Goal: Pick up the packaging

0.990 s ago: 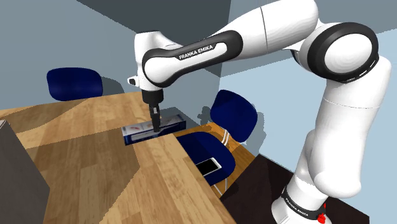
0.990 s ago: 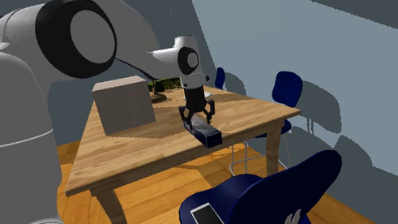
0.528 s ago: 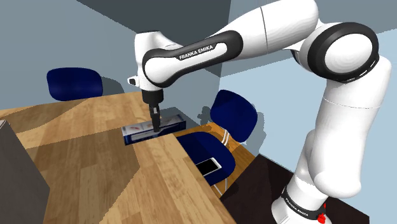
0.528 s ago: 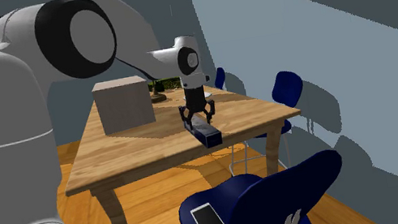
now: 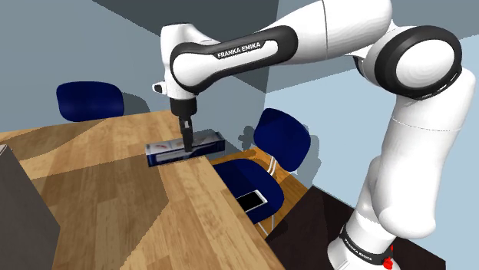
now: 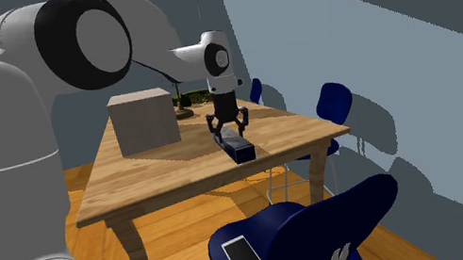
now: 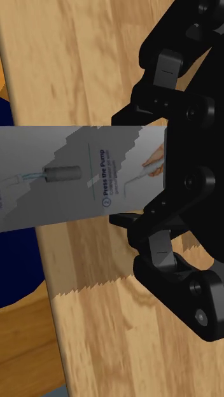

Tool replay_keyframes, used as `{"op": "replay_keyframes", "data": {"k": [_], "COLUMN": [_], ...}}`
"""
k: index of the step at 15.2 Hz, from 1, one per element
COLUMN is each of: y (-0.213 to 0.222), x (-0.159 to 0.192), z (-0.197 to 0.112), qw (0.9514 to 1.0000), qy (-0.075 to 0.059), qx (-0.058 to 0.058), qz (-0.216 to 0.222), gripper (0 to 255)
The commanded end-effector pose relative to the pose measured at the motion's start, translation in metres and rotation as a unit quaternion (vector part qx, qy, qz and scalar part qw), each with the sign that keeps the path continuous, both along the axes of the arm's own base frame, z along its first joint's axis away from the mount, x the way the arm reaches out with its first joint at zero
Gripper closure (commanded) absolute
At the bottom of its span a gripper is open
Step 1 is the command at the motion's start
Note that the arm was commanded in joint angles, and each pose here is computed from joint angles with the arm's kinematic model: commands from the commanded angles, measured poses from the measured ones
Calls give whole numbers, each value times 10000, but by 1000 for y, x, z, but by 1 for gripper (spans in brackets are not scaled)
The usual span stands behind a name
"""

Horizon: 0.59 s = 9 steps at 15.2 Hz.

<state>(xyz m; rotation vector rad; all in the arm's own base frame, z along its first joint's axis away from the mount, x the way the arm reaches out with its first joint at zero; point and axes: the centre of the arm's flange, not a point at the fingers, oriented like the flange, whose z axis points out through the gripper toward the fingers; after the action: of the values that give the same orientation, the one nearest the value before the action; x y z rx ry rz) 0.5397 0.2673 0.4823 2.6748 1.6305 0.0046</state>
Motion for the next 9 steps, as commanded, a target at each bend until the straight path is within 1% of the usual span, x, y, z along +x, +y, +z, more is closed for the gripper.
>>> {"op": "replay_keyframes", "data": {"k": [1,8,9], "y": [0,0,0], "x": [1,1,1], "z": [11,48,49], "qw": [10000,10000,10000], "qy": [-2,-2,-2], "qx": [1,1,1], "qz": [0,0,0], "gripper": [255,255,255]}}
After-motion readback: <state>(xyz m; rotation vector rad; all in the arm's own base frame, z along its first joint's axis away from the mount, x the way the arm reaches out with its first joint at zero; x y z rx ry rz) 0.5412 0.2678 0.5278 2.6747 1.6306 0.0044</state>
